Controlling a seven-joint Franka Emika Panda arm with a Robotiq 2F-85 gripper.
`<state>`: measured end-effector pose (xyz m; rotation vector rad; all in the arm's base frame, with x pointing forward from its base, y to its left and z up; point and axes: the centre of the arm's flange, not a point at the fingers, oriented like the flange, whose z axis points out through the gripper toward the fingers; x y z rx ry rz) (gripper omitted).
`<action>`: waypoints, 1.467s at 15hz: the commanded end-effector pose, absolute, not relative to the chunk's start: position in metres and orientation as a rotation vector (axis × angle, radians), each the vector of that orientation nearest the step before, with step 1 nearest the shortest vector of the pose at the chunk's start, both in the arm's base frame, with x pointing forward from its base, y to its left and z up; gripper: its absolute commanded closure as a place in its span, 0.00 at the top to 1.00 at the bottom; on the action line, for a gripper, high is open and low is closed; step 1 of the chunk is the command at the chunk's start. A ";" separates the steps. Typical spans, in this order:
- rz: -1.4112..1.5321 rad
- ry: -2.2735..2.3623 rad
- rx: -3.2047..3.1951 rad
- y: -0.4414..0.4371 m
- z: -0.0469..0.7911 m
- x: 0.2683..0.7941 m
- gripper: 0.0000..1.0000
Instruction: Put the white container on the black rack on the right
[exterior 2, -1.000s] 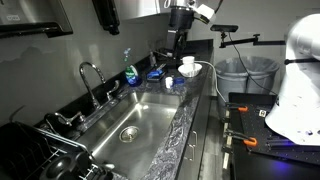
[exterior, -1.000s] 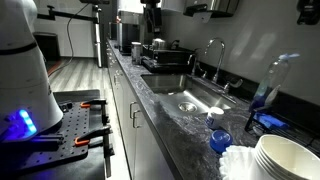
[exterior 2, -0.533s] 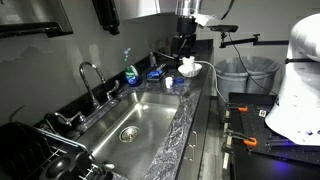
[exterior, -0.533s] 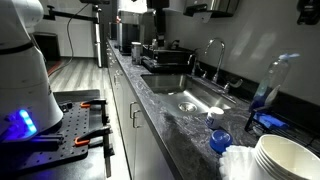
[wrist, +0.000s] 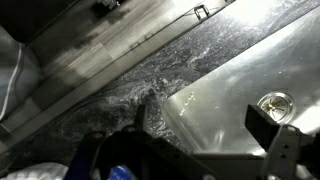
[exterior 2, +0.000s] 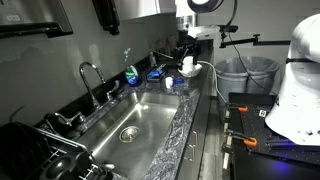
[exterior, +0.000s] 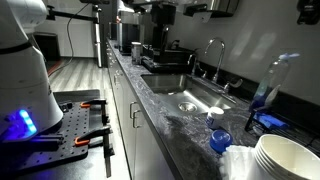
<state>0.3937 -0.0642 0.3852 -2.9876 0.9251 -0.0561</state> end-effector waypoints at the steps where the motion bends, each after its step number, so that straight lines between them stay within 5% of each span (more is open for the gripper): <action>1: 0.055 1.053 -2.969 -0.075 0.374 0.410 1.00; 12: 0.074 1.092 -2.946 -0.085 0.355 0.410 1.00; 22: -0.217 1.224 -3.060 -0.123 0.305 0.457 1.00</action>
